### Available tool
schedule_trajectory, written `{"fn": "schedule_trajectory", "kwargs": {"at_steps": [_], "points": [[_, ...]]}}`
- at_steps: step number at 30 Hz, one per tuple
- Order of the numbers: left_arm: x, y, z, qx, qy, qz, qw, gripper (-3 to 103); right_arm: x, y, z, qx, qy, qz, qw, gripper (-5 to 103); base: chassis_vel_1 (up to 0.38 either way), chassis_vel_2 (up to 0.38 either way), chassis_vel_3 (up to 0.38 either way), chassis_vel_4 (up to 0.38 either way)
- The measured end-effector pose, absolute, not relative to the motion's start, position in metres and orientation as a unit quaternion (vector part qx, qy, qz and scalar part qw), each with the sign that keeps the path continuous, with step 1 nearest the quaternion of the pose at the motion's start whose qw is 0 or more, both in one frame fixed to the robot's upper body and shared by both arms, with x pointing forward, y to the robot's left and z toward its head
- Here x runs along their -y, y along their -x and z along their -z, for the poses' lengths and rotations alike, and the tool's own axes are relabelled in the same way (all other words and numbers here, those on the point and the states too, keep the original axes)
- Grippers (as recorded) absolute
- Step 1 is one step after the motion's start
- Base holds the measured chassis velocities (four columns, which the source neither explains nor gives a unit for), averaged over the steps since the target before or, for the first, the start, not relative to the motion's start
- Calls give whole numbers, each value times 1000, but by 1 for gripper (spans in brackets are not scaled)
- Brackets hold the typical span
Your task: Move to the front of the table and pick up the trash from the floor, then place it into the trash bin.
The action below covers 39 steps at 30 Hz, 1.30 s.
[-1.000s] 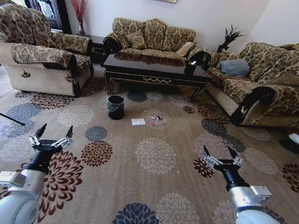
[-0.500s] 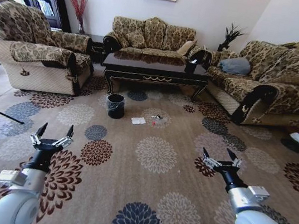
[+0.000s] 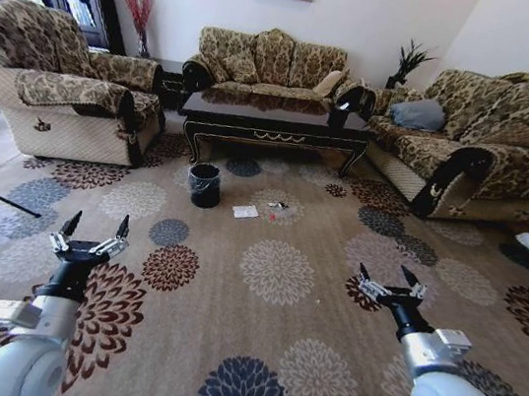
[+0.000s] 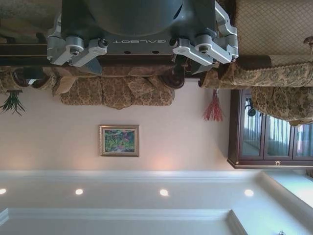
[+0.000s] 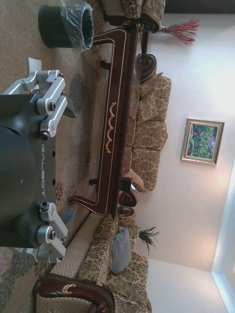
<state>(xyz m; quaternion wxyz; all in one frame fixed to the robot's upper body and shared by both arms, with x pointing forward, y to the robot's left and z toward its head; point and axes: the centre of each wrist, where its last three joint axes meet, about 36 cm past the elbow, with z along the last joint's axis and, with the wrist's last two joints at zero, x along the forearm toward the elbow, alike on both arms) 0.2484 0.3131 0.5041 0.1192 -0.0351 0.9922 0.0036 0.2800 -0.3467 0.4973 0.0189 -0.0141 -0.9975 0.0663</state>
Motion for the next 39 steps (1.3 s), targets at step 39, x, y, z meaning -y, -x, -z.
{"fn": "schedule_trajectory", "kwargs": {"at_steps": [39], "points": [[-309,-251,-505,-994,22,45,98,100,351,-277,-488,997,26,-61,-48,100,0,0,0,0]]}}
